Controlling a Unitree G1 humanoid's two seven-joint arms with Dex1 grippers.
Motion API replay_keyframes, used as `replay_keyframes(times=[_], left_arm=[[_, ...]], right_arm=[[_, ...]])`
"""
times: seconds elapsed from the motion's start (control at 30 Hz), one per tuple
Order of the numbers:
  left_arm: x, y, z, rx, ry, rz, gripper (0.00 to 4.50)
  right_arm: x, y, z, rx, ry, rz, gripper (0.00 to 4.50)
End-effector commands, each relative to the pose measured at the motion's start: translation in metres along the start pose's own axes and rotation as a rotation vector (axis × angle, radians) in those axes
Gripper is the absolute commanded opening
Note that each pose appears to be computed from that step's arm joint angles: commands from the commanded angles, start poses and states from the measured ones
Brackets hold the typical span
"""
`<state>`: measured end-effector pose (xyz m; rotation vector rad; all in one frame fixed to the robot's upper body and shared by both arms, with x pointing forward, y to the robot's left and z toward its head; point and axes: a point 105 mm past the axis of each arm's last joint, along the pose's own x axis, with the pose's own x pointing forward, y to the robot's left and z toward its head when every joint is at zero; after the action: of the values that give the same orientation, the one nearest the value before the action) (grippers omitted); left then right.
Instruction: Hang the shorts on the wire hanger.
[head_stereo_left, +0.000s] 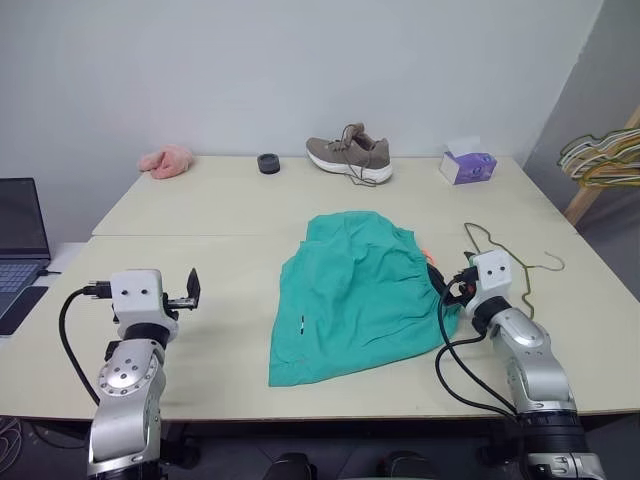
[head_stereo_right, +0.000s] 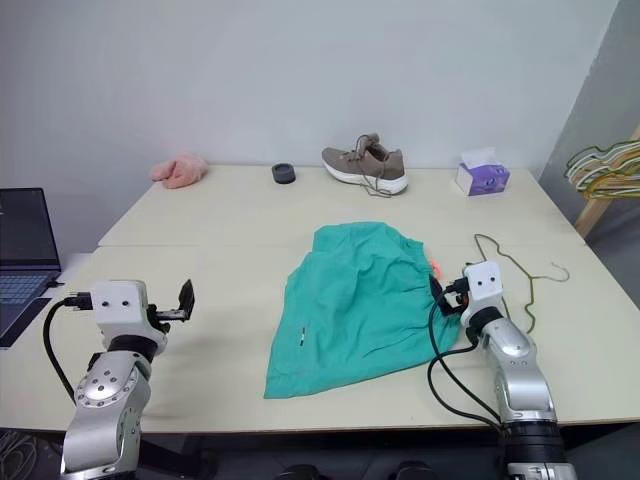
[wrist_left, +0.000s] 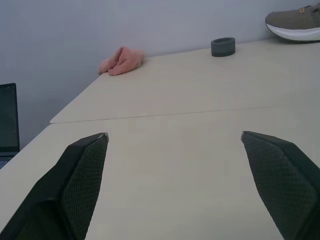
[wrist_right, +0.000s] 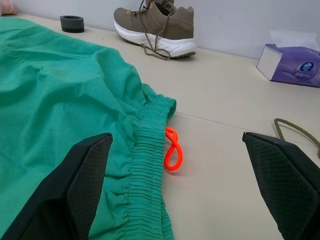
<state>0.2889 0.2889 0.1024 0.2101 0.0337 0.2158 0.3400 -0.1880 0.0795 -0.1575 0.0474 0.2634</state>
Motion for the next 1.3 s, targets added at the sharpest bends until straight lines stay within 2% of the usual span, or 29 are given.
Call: replay_keyframes(times=[0.03, 0.53, 0.87, 0.97, 1.07, 1.17, 1.3], left_arm=[[0.002, -0.003, 0.017, -0.003, -0.073, -0.021, 4.50], [0.001, 0.000, 0.013, -0.005, -0.061, -0.004, 4.50], [-0.008, -0.026, 0.029, -0.166, -0.146, -0.234, 4.50], [-0.012, -0.041, 0.035, -0.177, -0.161, -0.346, 4.50], [-0.021, -0.068, 0.036, -0.173, -0.132, -0.544, 4.50], [-0.048, -0.108, 0.030, -0.143, -0.024, -0.897, 4.50], [-0.079, -0.125, 0.016, -0.055, 0.140, -1.232, 4.50]], right_arm=[[0.000, 0.001, 0.014, -0.023, -0.052, 0.006, 4.46], [0.000, 0.003, 0.014, -0.026, -0.056, 0.021, 4.46], [-0.003, 0.001, 0.016, -0.028, -0.063, 0.014, 4.46], [-0.005, 0.000, 0.017, -0.032, -0.067, 0.012, 4.46], [-0.011, 0.006, 0.021, -0.030, -0.080, 0.078, 4.46], [-0.024, 0.025, 0.028, -0.033, -0.064, 0.283, 4.46], [-0.059, 0.057, 0.031, -0.098, 0.035, 0.640, 4.46]])
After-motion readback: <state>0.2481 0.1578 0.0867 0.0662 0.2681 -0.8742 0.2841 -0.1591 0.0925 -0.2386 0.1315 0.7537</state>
